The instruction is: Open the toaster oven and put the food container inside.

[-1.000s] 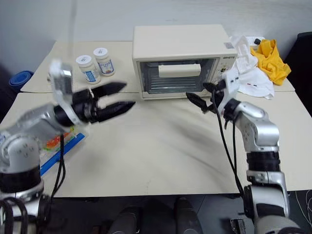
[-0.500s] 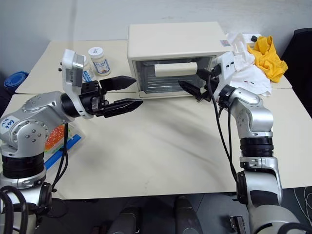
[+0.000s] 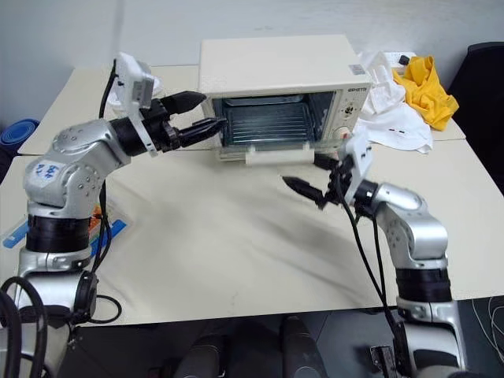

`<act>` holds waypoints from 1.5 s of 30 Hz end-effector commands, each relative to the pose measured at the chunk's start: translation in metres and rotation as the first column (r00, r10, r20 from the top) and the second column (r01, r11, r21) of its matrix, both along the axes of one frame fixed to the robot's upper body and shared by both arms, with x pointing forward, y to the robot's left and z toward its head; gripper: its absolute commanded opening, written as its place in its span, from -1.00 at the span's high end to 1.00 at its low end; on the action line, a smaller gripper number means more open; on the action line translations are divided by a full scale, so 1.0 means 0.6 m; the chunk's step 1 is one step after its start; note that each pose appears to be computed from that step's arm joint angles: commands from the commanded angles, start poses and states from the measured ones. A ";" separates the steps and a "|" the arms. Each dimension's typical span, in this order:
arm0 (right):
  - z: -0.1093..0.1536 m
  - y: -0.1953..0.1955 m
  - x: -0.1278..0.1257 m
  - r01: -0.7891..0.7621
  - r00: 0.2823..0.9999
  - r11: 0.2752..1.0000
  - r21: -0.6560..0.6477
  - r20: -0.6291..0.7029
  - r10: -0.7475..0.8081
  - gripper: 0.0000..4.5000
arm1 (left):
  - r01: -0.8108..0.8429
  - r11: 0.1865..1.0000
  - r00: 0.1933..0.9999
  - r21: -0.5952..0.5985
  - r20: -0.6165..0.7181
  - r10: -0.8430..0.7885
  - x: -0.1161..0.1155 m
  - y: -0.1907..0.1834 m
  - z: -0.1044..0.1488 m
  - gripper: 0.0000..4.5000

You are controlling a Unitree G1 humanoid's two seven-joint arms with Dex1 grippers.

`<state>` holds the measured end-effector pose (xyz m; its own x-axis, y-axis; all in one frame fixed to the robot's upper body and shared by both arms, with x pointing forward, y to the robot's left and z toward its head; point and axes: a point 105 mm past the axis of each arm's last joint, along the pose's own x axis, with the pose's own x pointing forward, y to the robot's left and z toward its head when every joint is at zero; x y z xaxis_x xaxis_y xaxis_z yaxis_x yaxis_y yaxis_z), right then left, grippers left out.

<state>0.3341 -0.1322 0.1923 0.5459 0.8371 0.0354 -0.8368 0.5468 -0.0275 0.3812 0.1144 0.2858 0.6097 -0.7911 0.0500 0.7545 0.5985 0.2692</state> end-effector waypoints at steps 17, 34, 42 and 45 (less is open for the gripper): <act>-0.025 -0.031 -0.085 0.051 0.998 0.995 -0.090 -0.015 -0.053 -1.00 | 0.172 0.914 0.983 0.368 -0.006 -0.183 0.007 -0.067 -0.097 0.99; 0.045 -0.063 -0.167 -0.009 0.999 0.998 -0.058 -0.031 0.007 -1.00 | 0.138 0.831 0.990 0.538 -0.110 -0.093 -0.025 -0.048 -0.208 0.99; 0.063 -0.019 -0.131 -0.233 0.972 0.969 -0.082 -0.024 0.232 -1.00 | -0.015 0.971 0.964 0.239 -0.254 0.077 -0.158 0.095 -0.104 0.21; 0.066 -0.003 -0.111 -0.304 0.953 0.949 -0.082 -0.021 0.303 -1.00 | -0.121 0.975 0.937 0.184 -0.304 0.173 -0.206 0.153 -0.098 -0.22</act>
